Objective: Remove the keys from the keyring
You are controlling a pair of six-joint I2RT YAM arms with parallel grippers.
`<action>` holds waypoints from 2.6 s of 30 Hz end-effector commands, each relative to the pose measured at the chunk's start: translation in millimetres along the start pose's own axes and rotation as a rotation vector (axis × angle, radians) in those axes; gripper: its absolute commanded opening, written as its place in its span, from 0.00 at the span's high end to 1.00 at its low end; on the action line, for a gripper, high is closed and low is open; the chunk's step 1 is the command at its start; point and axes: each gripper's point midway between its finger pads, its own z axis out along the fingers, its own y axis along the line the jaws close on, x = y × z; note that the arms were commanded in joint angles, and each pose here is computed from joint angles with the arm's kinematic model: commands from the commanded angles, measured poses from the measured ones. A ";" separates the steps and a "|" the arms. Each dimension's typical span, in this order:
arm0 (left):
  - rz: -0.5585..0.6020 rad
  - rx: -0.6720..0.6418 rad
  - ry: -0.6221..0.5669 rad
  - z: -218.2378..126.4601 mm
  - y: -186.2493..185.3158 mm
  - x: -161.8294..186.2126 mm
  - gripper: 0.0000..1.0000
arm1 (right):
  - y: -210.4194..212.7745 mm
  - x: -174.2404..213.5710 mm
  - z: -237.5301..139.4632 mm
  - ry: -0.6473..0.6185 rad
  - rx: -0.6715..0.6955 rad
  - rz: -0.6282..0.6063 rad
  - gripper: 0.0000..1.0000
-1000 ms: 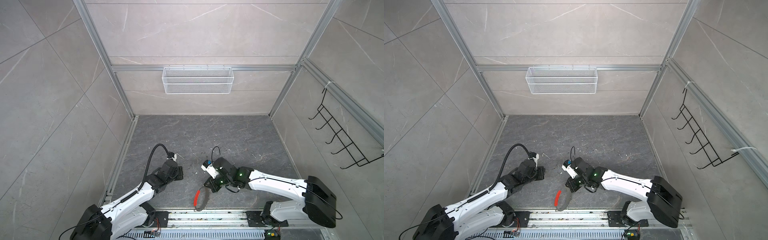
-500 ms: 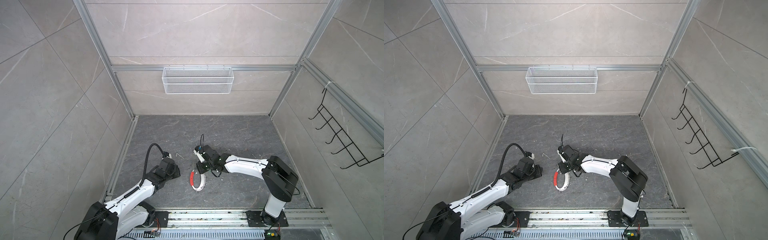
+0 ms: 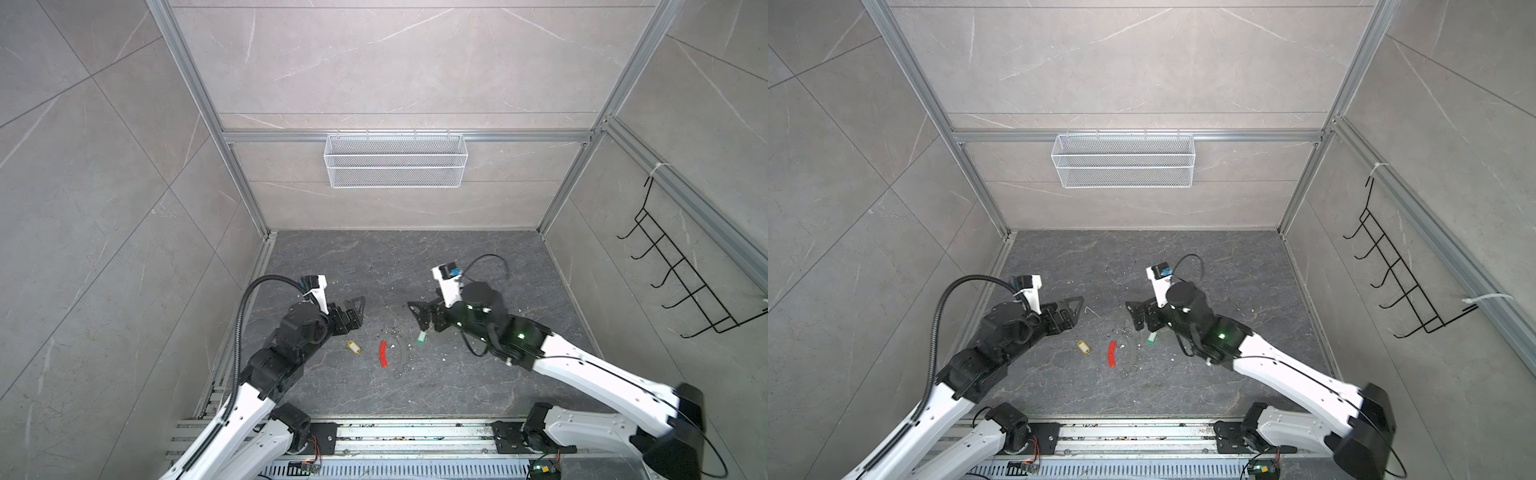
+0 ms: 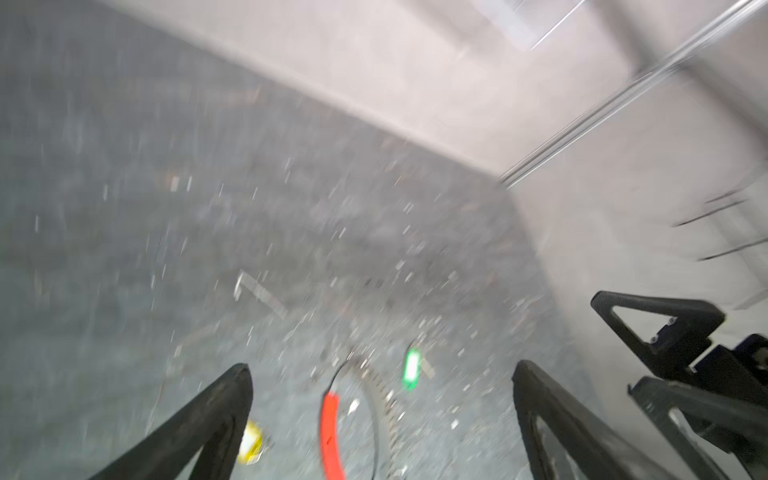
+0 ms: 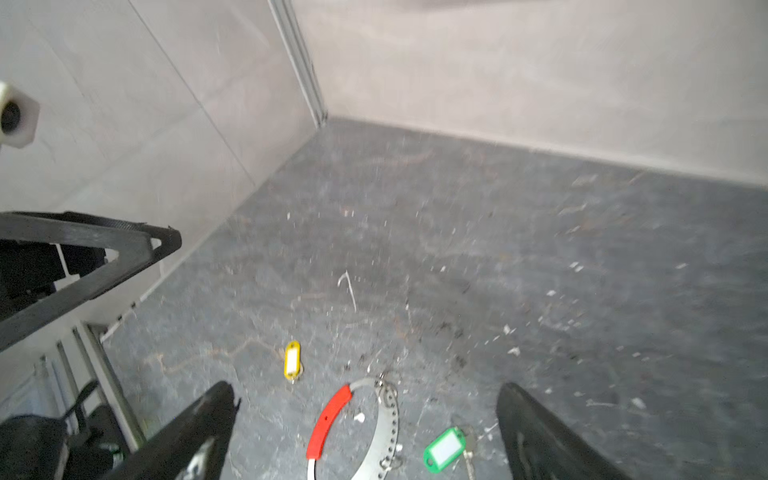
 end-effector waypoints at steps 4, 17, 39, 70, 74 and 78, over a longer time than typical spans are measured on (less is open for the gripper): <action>0.058 0.036 -0.154 -23.7 -10.5 -33.0 0.00 | -53.8 17.9 -46.6 0.003 0.246 -0.013 0.00; 0.088 0.103 -0.140 -29.0 -27.9 -38.2 0.00 | -56.3 13.3 -93.5 -0.030 0.210 0.010 0.00; 0.515 -0.762 0.030 86.4 199.6 -46.7 0.00 | -68.5 -9.3 -78.8 -0.152 0.310 0.022 0.01; 0.394 -0.784 -0.149 83.9 279.8 5.4 0.00 | -72.3 -40.5 -113.4 -0.469 0.301 -0.083 0.00; 0.438 -0.671 -0.268 81.5 269.8 11.3 0.00 | -72.4 -44.8 -117.1 -0.509 0.309 -0.118 0.00; 0.413 -0.709 -0.203 86.3 278.6 13.1 0.00 | -68.3 -50.1 -115.2 -0.540 0.313 -0.201 0.00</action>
